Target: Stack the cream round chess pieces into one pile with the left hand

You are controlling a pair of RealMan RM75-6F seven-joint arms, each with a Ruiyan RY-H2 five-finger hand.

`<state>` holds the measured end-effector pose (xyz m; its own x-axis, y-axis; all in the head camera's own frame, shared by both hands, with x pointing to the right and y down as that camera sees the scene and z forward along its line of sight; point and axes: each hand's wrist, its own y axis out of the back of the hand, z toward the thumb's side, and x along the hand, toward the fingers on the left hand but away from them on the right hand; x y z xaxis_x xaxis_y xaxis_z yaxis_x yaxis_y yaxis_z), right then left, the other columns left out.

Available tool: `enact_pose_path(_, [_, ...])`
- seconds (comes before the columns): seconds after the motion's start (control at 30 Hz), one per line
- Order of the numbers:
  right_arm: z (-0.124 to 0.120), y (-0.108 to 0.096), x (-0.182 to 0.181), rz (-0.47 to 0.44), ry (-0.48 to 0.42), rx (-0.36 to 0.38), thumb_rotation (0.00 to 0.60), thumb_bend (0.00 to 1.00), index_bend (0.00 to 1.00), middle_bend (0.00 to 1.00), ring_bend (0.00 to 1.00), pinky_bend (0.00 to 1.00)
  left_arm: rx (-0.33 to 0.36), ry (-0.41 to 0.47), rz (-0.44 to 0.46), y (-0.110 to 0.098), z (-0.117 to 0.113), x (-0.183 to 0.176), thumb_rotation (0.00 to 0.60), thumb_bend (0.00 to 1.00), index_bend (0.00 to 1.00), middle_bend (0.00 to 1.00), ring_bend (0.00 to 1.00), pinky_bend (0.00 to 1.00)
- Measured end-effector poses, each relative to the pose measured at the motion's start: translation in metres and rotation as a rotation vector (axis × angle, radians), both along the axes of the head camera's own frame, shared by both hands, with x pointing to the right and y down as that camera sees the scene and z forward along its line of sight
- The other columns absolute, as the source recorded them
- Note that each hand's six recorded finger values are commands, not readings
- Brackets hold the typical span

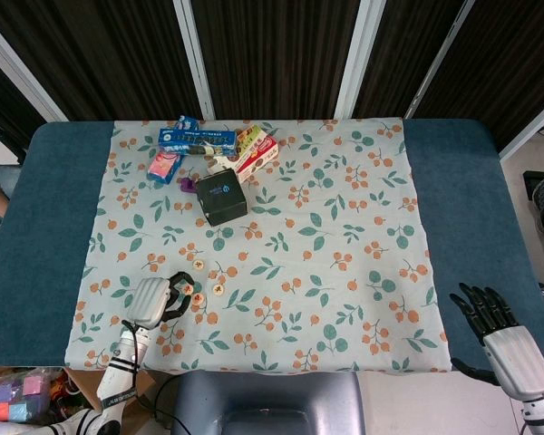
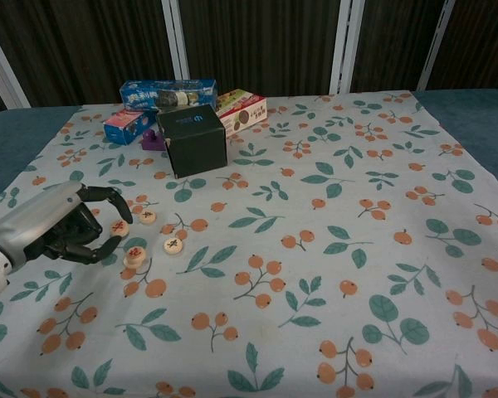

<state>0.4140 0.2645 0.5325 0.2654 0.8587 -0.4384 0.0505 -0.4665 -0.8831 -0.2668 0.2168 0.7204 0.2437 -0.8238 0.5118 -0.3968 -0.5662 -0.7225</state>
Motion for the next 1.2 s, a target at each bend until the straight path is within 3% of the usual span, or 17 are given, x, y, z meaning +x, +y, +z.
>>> enact_pose_path(0.5, [0.0,0.0,0.0,-0.001,0.001,-0.001,0.6,0.14,0.0,0.0,0.0,0.0,-0.027,-0.005,0.022,0.008,0.009,0.015,0.6,0.46,0.51,1.0,1.0,1.0])
enact_pose_path(1.2, [0.0,0.0,0.001,0.003,0.003,0.0,0.6,0.14,0.0,0.0,0.0,0.0,-0.053,-0.025,0.027,0.013,0.016,0.01,0.6,0.45,0.46,1.0,1.0,1.0])
